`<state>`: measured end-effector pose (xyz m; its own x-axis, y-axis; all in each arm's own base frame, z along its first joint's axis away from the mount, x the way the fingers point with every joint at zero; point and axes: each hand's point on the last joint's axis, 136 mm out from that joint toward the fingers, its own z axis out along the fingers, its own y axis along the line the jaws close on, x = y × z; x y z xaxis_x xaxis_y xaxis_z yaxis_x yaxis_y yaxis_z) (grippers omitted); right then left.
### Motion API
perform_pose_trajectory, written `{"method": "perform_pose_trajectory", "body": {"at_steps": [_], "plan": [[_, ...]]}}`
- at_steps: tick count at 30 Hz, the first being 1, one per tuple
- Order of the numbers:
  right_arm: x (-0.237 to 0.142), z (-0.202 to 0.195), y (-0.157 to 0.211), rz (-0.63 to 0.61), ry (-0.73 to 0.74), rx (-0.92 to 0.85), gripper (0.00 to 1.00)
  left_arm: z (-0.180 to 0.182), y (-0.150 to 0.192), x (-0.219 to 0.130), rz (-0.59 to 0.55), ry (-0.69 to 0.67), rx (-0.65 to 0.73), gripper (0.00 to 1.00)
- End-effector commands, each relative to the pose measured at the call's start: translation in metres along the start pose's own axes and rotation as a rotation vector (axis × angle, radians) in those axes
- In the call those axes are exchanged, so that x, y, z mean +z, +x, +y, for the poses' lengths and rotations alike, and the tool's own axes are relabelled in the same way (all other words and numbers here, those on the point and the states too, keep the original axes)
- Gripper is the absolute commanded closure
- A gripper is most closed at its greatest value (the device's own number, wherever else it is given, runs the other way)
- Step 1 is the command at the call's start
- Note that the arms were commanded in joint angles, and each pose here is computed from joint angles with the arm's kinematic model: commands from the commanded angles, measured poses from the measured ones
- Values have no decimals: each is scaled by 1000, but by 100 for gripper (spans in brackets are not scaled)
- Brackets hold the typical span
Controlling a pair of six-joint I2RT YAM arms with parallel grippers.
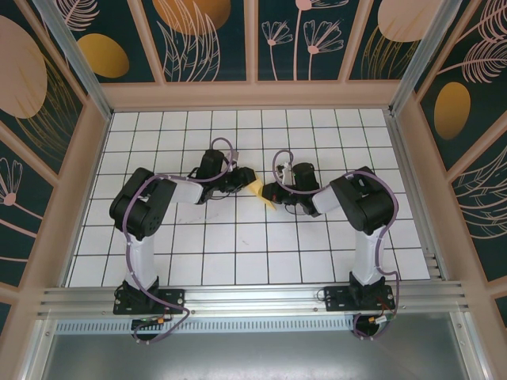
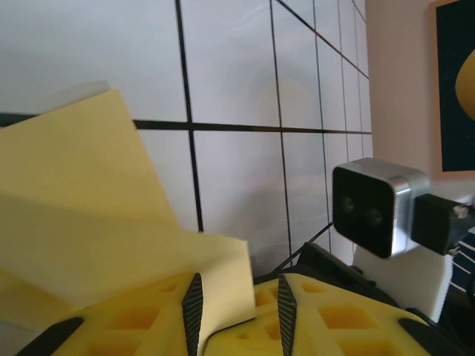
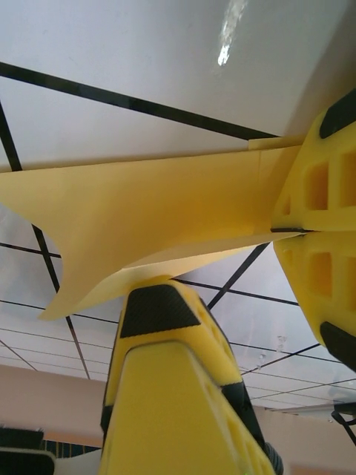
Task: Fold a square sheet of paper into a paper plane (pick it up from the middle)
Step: Fold the wing for the fifth time at the center of the table.
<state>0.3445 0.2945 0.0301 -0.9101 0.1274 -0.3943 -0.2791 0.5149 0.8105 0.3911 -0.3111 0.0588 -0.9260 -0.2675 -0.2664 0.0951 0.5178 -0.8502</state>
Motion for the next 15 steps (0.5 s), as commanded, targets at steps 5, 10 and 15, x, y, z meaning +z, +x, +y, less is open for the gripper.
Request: {"method": "perform_pose_trajectory", "body": {"at_steps": [5, 10, 15], "plan": [[5, -11, 5, 38, 16, 18, 100, -3, 2, 8, 20, 25, 26, 66], [5, -12, 6, 46, 20, 20, 100, 7, 1, 10, 11, -16, 16, 66], [5, -15, 7, 50, 29, 27, 100, 19, 0, 9, -7, -78, -3, 67]]}}
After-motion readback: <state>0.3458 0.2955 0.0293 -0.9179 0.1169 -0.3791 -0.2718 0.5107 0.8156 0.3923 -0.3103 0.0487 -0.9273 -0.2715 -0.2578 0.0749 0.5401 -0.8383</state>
